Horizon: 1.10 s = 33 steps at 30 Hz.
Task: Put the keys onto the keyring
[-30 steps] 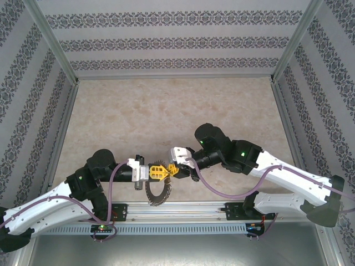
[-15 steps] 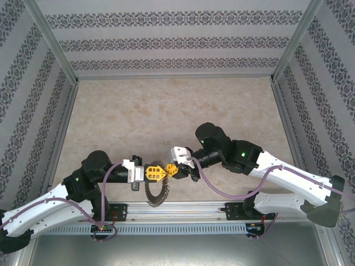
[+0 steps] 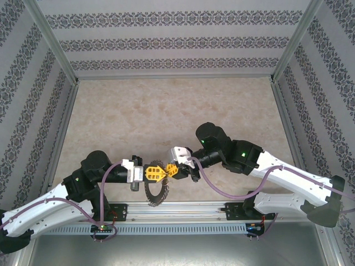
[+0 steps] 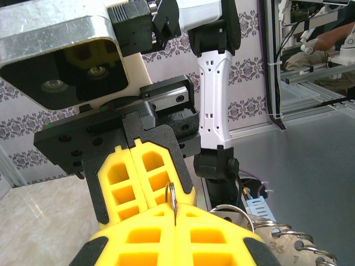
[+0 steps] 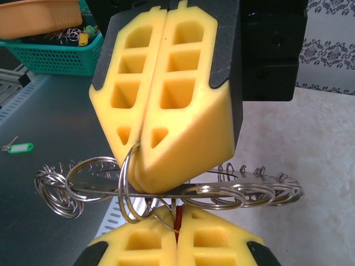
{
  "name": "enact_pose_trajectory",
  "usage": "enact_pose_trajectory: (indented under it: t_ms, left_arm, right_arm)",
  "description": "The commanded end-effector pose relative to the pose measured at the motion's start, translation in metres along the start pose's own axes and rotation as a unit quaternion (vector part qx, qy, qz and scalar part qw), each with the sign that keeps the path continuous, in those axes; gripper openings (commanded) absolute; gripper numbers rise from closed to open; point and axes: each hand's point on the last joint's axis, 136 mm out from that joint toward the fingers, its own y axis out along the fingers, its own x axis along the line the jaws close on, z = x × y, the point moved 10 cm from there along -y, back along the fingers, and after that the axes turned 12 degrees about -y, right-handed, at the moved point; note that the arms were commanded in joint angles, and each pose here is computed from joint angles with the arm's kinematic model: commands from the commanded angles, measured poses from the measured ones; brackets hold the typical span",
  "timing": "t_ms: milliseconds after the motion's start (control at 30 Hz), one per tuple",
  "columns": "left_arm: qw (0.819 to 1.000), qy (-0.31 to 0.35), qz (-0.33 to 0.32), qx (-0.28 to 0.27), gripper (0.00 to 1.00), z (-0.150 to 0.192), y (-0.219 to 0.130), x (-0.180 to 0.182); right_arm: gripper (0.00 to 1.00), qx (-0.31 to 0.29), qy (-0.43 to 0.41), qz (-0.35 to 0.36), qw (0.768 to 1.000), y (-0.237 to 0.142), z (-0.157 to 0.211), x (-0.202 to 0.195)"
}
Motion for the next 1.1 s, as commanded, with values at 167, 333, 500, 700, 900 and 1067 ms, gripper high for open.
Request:
enact_pose_trajectory:
  t_ms: [167,333,500,700,900,1067]
  left_arm:
    - [0.997,0.038,0.030,-0.058,0.00,-0.0226,-0.0064,-0.0088]
    - [0.998,0.038,0.010,-0.050,0.00,-0.0189,-0.0057,-0.0058]
    - [0.998,0.039,0.016,-0.049,0.00,-0.0194,-0.0052,-0.0063]
    - [0.997,0.045,0.029,-0.061,0.00,-0.0232,-0.0061,-0.0085]
    - [0.996,0.054,0.012,-0.067,0.00,-0.0263,-0.0092,-0.0079]
    - [0.996,0.059,0.012,-0.071,0.00,-0.0276,-0.0093,-0.0079]
  right_arm:
    - [0.04,-0.005,-0.008,0.036,0.999,-0.0052,-0.0041,-0.0063]
    - [0.00,-0.006,-0.011,0.039,0.999,-0.0077,-0.0039,-0.0044]
    - [0.00,-0.007,-0.009,0.033,0.999,-0.0069,-0.0036,-0.0040]
    - [0.00,-0.012,-0.007,0.010,1.000,-0.0048,-0.0056,-0.0035]
    - [0.00,-0.011,-0.012,0.020,1.000,-0.0084,-0.0040,-0.0003]
    - [0.00,-0.011,-0.005,0.019,1.000,-0.0087,-0.0031,0.0006]
